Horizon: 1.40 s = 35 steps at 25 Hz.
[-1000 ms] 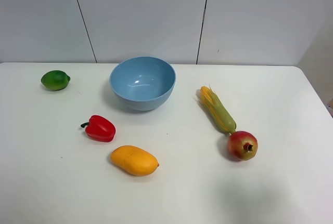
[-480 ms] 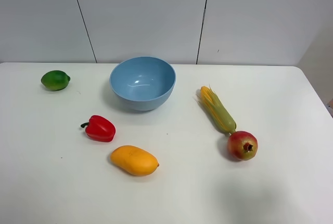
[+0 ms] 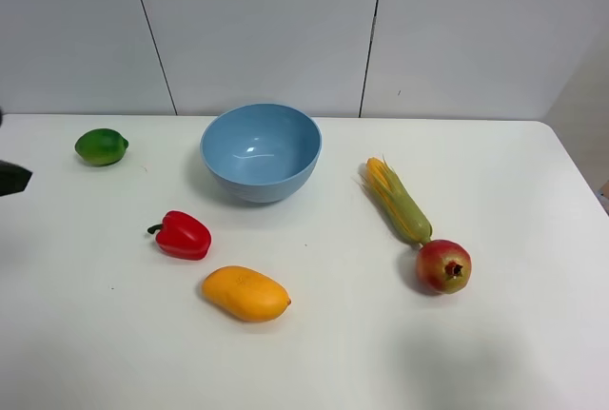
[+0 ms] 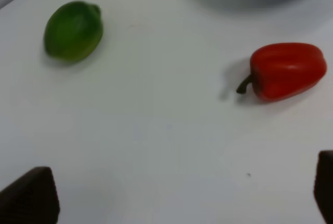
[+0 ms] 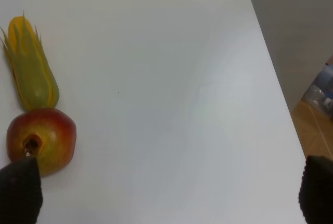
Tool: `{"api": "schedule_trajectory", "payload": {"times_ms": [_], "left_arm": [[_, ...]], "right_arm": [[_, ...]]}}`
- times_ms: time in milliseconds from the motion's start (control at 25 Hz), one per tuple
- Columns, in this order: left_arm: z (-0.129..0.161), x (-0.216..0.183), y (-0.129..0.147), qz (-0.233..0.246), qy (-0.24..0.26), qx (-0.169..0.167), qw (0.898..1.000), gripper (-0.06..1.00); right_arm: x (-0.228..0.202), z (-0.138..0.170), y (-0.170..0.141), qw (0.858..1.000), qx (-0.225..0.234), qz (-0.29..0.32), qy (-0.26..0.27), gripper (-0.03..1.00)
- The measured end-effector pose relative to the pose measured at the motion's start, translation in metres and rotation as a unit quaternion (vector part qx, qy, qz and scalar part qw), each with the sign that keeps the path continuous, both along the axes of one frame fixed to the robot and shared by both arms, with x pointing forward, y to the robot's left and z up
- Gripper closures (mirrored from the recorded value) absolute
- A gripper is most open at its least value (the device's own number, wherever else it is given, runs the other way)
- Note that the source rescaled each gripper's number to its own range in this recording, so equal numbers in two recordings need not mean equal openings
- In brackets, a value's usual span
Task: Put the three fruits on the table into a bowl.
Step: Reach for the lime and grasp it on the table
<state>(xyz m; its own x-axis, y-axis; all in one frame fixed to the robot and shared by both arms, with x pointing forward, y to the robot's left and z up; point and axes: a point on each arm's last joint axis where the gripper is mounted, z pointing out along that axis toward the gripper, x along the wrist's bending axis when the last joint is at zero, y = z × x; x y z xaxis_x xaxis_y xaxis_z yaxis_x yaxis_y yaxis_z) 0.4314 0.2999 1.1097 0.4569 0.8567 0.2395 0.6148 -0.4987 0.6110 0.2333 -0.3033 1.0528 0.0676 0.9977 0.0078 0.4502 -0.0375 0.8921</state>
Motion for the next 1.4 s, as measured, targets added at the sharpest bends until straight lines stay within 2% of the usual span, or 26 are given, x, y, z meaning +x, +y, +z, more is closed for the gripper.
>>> {"api": "schedule_trajectory", "payload": {"times_ms": [120, 240, 560, 720, 1080, 1400], "left_arm": [[-0.003, 0.045, 0.002, -0.052, 0.020, 0.028, 0.998, -0.06], [-0.006, 0.082, 0.004, -0.084, 0.024, 0.050, 0.995, -0.06], [-0.035, 0.157, 0.021, -0.084, 0.062, 0.050, 0.993, -0.06], [-0.056, 0.184, 0.026, -0.096, 0.081, 0.055, 0.990, -0.06], [-0.099, 0.223, 0.029, -0.118, 0.136, 0.039, 0.983, -0.06], [-0.114, 0.248, 0.032, -0.118, 0.139, 0.038, 0.982, -0.06]], "right_arm": [[0.000, 0.000, 0.000, 1.000, 0.000, 0.000, 0.000, -0.03], [0.000, 0.000, 0.000, 1.000, 0.000, 0.000, 0.000, -0.03], [0.000, 0.000, 0.000, 1.000, 0.000, 0.000, 0.000, -0.03], [0.000, 0.000, 0.000, 1.000, 0.000, 0.000, 0.000, -0.03], [0.000, 0.000, 0.000, 1.000, 0.000, 0.000, 0.000, -0.03], [0.000, 0.000, 0.000, 1.000, 0.000, 0.000, 0.000, -0.03]]}}
